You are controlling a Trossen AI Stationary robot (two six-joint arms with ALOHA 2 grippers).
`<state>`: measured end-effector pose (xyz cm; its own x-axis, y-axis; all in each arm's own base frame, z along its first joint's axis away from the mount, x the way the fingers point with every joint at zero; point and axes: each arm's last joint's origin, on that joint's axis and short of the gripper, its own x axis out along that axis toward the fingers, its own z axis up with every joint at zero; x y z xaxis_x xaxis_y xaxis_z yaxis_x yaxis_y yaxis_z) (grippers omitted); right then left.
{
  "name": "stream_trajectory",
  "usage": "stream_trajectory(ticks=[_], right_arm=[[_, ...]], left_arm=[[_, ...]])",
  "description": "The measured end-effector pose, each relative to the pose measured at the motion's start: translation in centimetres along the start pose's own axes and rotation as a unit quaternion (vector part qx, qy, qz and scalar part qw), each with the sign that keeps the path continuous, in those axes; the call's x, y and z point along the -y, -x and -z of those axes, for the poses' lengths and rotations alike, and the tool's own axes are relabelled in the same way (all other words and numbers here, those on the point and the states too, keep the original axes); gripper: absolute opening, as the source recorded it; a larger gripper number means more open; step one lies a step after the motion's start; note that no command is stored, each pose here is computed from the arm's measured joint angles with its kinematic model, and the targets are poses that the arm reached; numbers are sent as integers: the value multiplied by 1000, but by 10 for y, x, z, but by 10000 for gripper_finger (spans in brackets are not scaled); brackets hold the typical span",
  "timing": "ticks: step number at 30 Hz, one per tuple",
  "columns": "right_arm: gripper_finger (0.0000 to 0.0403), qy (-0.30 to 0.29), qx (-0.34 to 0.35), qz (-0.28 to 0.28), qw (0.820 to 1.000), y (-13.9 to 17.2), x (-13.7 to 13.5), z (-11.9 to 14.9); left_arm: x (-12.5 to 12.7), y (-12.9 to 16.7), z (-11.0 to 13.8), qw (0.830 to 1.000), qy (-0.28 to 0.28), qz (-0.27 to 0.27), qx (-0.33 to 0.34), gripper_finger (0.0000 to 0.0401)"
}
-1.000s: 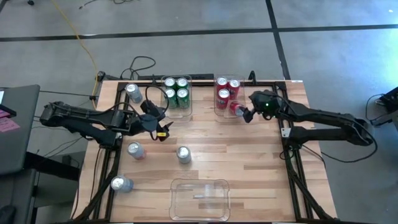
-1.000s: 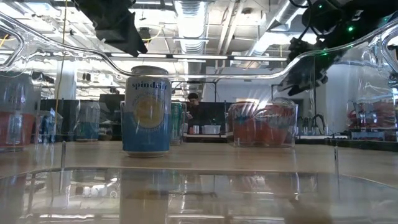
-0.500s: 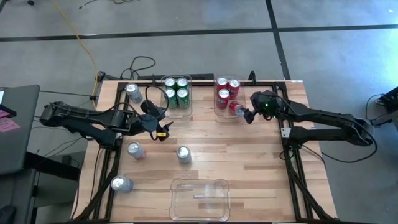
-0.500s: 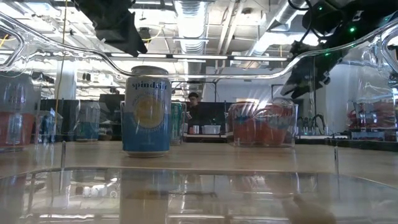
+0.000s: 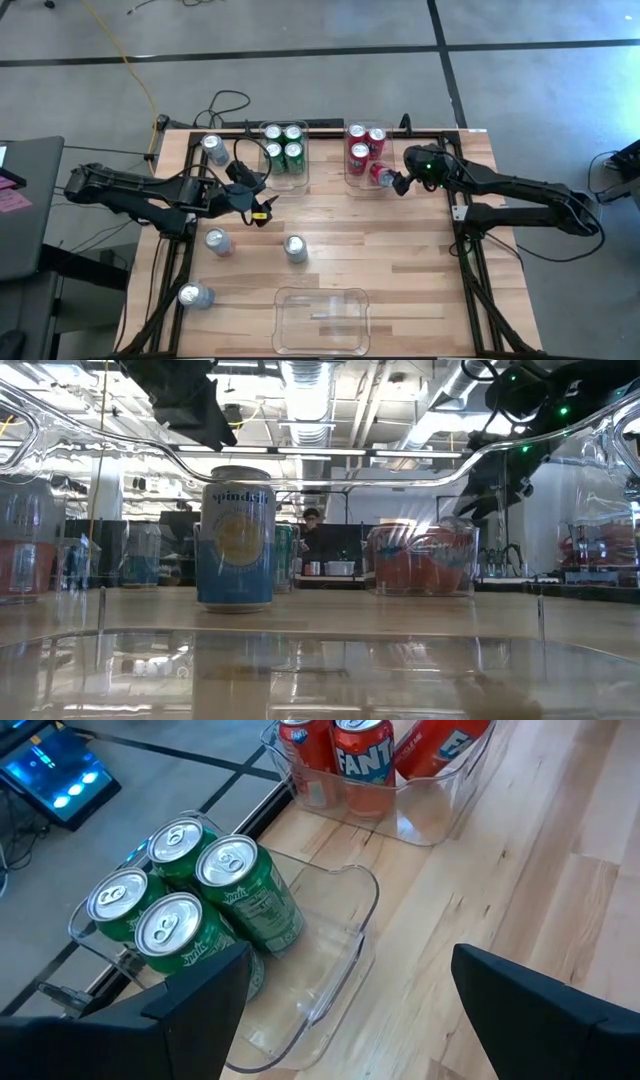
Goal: Sort soda cans
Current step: Put the red soda can into the top right transparent bin
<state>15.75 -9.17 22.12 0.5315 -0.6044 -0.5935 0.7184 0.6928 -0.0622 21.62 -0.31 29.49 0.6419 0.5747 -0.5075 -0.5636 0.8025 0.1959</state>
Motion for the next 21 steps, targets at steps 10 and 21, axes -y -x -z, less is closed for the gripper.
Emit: stream_trajectory(ticks=[10, 21], right_arm=[[383, 1, -3, -1, 1000, 0, 0, 1], [383, -48, 6, -80, 996, 10, -11, -11]], left_arm=[[0, 0, 0, 1000, -1, 0, 0, 338], [0, 0, 0, 1000, -2, 0, 0, 338]])
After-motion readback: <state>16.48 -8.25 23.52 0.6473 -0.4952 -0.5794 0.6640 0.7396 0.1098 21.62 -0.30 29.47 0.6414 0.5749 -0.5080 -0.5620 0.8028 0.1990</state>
